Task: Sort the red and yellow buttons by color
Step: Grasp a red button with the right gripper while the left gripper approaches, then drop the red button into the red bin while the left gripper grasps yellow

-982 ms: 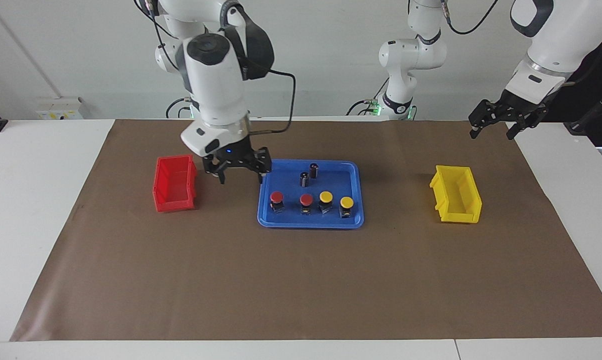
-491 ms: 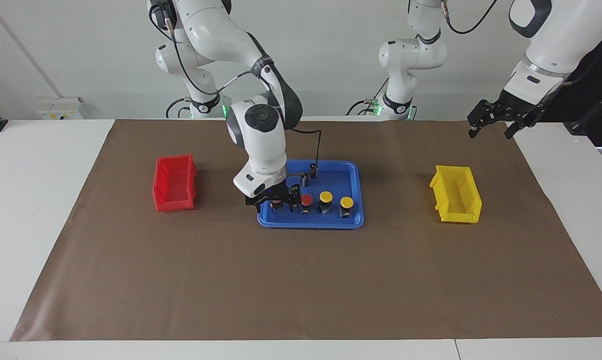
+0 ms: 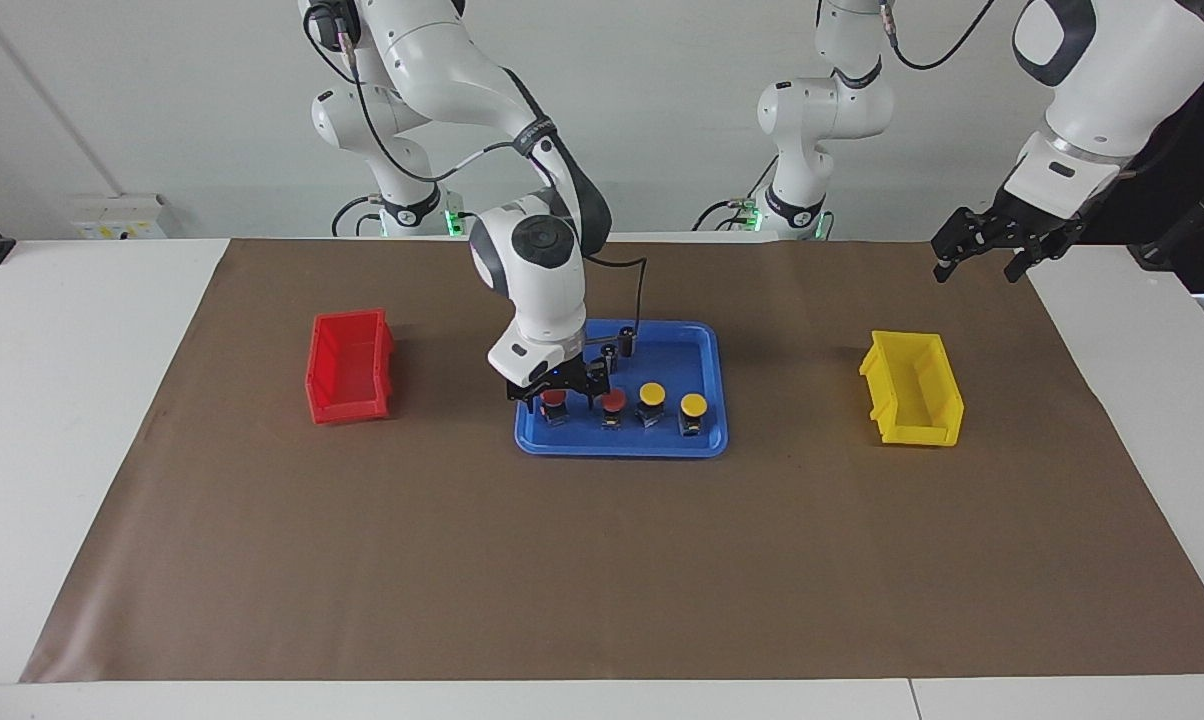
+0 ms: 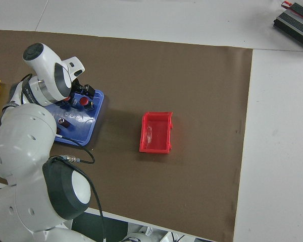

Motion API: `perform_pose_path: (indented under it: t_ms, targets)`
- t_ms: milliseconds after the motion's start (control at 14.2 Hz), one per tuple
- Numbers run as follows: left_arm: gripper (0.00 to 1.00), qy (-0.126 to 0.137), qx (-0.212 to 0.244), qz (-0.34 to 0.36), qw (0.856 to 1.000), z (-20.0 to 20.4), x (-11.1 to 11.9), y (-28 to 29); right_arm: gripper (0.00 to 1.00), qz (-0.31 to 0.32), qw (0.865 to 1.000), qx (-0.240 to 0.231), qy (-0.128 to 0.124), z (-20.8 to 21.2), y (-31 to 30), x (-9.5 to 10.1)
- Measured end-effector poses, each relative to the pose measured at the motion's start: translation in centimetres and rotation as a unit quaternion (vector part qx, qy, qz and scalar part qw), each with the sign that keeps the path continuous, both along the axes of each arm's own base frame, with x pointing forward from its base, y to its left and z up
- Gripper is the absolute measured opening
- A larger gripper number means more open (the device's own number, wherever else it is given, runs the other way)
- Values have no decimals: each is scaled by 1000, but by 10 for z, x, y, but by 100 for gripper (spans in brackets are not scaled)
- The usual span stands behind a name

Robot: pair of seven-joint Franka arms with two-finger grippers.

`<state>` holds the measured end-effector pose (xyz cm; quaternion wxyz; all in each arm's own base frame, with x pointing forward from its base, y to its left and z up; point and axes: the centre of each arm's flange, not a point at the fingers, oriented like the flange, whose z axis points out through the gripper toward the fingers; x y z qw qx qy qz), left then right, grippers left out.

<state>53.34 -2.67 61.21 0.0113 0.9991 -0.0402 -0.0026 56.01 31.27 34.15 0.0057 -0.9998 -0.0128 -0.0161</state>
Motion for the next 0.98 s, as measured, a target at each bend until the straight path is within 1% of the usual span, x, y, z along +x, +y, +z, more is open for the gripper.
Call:
perform_pose_path:
  t_ms: [70,211,281,351,421,491,561,632,772,842,912,982]
  targets:
    - [100,0,0,0,1000,0,0,0,93,-1,1000,1,1,0,-1,0]
    - [100,-1,0,1,1000,-1,-1,0,89,-4,1000,6,3,1,-2,0]
    - [100,-3,0,4,1000,-2,0,-1,85,-4,1000,7,3,2,-3,-1]
    - [100,-6,0,10,1000,-1,1,-2,85,-4,1000,7,3,2,-3,-1]
    - [100,-9,0,16,1000,-2,1,-4,76,-4,1000,7,4,3,-3,-2]
    - [100,-13,-1,19,1000,-4,2,-7,71,-3,1000,7,5,3,-3,-2]
    - [100,-14,0,21,1000,-7,3,-12,71,0,1000,6,7,2,-3,-3]
    - [100,-15,0,26,1000,-11,3,-18,67,2,1000,5,10,1,-4,-3]
    - [100,-16,0,41,999,-18,3,-36,67,5,1000,4,14,0,-5,-4]
    - [99,-18,0,53,998,-21,2,-51,60,7,1000,4,15,-1,-5,-5]
    - [98,-19,0,64,998,-25,1,-67,52,9,1000,4,17,-3,-6,-6]
    - [97,-20,-1,78,997,-31,1,-89,51,12,1000,3,18,-4,-6,-7]
